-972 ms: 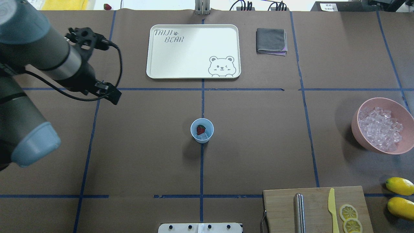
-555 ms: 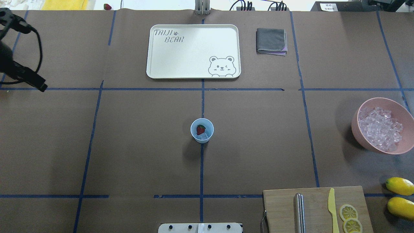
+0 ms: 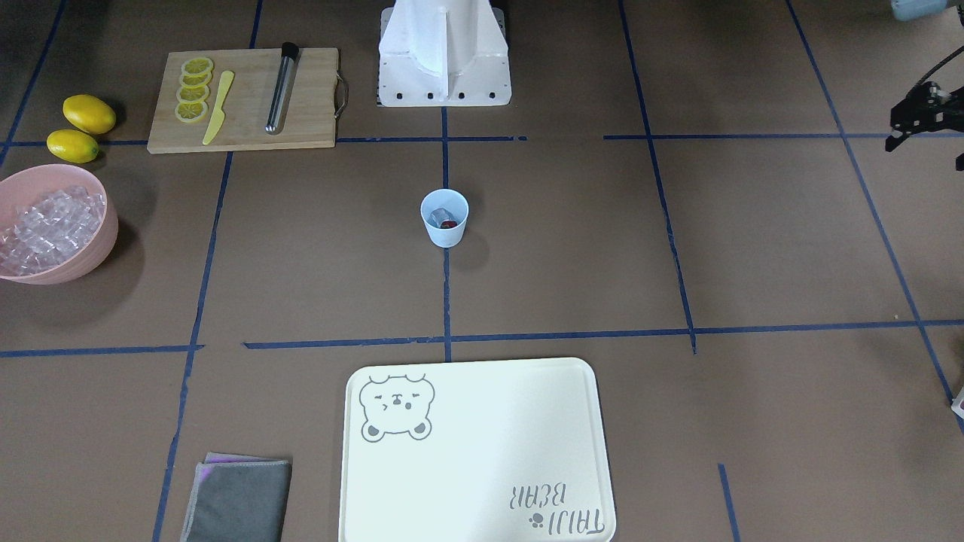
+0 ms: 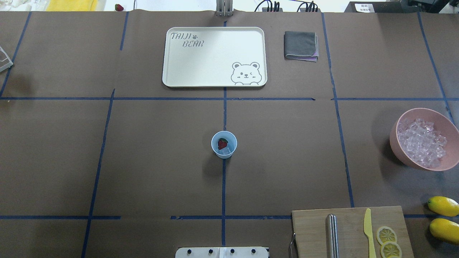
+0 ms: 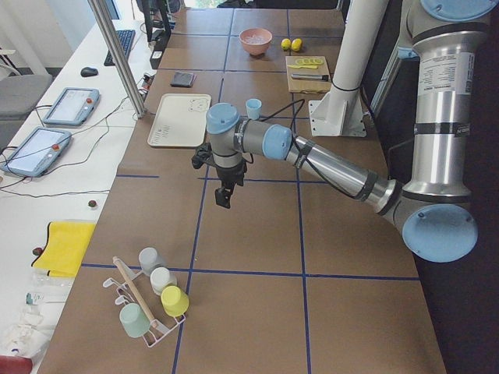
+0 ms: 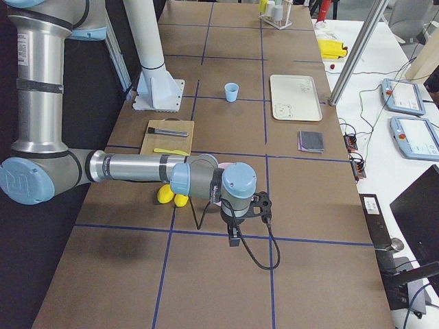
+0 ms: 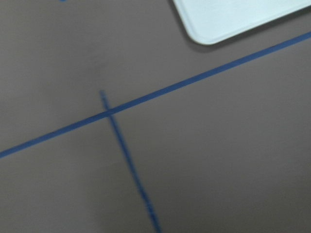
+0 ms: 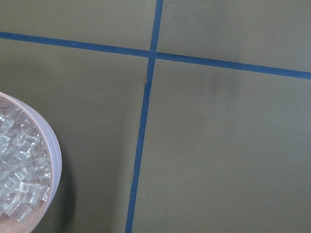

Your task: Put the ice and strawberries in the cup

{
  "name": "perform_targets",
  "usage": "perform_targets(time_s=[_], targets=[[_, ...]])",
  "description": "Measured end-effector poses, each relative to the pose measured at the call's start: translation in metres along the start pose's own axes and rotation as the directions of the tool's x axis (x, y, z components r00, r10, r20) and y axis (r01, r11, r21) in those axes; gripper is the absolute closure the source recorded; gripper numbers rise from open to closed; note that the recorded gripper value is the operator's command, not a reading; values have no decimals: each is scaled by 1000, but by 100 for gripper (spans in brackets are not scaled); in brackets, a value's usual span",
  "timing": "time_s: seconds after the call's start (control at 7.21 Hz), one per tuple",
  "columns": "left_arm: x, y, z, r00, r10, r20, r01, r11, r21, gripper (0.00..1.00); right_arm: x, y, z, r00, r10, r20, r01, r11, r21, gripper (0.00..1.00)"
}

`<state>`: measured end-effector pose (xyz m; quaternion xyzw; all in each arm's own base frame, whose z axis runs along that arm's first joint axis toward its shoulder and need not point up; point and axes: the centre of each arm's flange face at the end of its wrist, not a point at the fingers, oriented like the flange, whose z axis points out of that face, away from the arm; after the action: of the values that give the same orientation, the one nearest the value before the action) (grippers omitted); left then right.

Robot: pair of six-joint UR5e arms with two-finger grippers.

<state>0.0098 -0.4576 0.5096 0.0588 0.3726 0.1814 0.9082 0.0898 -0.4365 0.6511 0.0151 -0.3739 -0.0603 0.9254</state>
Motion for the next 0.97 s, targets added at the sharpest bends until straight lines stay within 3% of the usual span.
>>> perform_targets(time_s=[0.42, 0.97], targets=[[-116, 52, 10, 993, -102, -58, 103, 995, 14, 0, 0, 0, 0, 1000, -2, 0, 2, 1000, 1, 1], [-139, 79, 20, 986, -154, -63, 155, 988, 8, 0, -1, 0, -1, 1000, -1, 0, 1, 1000, 1, 0]])
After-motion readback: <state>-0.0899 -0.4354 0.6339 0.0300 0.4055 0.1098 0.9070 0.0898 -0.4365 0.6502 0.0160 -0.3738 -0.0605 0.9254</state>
